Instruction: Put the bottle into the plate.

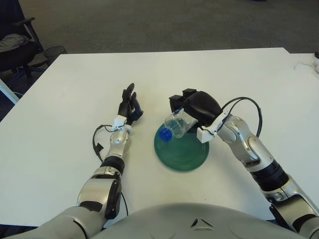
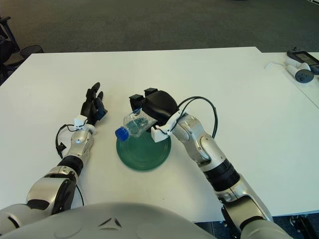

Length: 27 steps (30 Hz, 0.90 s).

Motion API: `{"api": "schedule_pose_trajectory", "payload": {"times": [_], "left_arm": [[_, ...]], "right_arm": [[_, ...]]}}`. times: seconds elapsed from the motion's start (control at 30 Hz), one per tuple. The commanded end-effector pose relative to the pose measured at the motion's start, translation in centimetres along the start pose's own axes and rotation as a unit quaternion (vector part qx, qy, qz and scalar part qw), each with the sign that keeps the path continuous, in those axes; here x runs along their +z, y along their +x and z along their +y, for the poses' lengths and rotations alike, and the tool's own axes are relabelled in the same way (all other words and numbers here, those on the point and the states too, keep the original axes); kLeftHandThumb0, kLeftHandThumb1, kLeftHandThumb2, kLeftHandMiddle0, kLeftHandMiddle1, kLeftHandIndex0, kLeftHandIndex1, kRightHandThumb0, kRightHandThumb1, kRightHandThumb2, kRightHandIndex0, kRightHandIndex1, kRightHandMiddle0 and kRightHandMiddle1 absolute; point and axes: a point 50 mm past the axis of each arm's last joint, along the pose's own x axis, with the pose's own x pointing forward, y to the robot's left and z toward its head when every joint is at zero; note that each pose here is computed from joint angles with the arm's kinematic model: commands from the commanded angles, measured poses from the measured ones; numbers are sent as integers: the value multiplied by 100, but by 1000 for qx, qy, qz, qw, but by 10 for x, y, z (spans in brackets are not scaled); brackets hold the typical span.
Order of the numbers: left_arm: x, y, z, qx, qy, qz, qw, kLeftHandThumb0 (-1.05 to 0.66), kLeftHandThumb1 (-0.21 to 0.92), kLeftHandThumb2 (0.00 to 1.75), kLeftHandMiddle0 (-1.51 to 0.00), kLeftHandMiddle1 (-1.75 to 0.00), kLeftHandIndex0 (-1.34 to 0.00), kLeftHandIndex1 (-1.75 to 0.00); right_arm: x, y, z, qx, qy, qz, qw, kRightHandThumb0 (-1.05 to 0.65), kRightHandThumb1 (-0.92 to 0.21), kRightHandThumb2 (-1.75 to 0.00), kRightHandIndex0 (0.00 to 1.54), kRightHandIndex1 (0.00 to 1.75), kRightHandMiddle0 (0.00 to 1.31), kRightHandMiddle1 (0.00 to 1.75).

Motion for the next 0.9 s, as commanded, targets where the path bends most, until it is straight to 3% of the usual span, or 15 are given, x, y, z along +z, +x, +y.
{"api": "schedule_pose_trajectory", "payload": {"times": [0.0, 0.03, 0.07, 0.1, 0.13, 0.17, 0.27, 0.33, 0.47, 0.87], "left_arm": [[-39, -39, 3, 0, 4, 96, 995, -84, 92, 105, -24, 0, 0, -49], [-39, -39, 4, 0, 6, 95, 995, -84, 92, 105, -23, 0, 0, -49], [-39, -39, 4, 0, 7, 95, 995, -85, 92, 105, -24, 0, 0, -49], [-40, -40, 6, 1, 8, 97, 995, -85, 92, 105, -24, -1, 0, -49], [-40, -40, 7, 2, 9, 98, 995, -85, 92, 105, -24, -1, 0, -50], [-41, -40, 7, 2, 10, 99, 995, -85, 92, 105, -24, -1, 0, -50], [-40, -41, 8, 2, 21, 91, 996, -85, 92, 106, -24, -1, 0, -49], [-39, -42, 9, 1, 29, 86, 996, -86, 92, 106, -24, 0, 0, -47], [-40, -43, 10, -3, 42, 85, 995, -86, 92, 107, -23, 0, 0, -42], [-39, -45, 11, -4, 48, 79, 996, -88, 92, 107, -20, 0, 0, -32]], "right_arm": [[6, 0, -3, 2, -52, -16, 999, -20, -41, -114, 54, 174, 50, 160], [7, 0, -3, 16, -72, -17, 997, -28, -49, -104, 47, 175, 46, 164], [7, -1, -4, 26, -87, -17, 996, -52, -63, -82, 30, 153, 30, 149], [8, -1, -4, 45, -113, -20, 992, -60, -69, -73, 24, 145, 24, 143], [9, -2, -5, 59, -136, -24, 989, -76, -77, -67, 15, 97, 15, 100], [10, -3, -6, 68, -149, -26, 986, -87, -83, -68, 10, 62, 10, 64], [13, -9, -18, 68, -167, -27, 983, -99, -89, -70, 3, 20, 3, 21], [14, -13, -27, 64, -170, -27, 983, -102, -90, -72, 2, 10, 2, 11], [16, -11, -24, 65, -158, -24, 985, -104, -92, -76, 0, 2, 0, 2], [19, -10, -23, 70, -141, -24, 987, -105, -92, -81, 0, 0, 0, 0]]}}
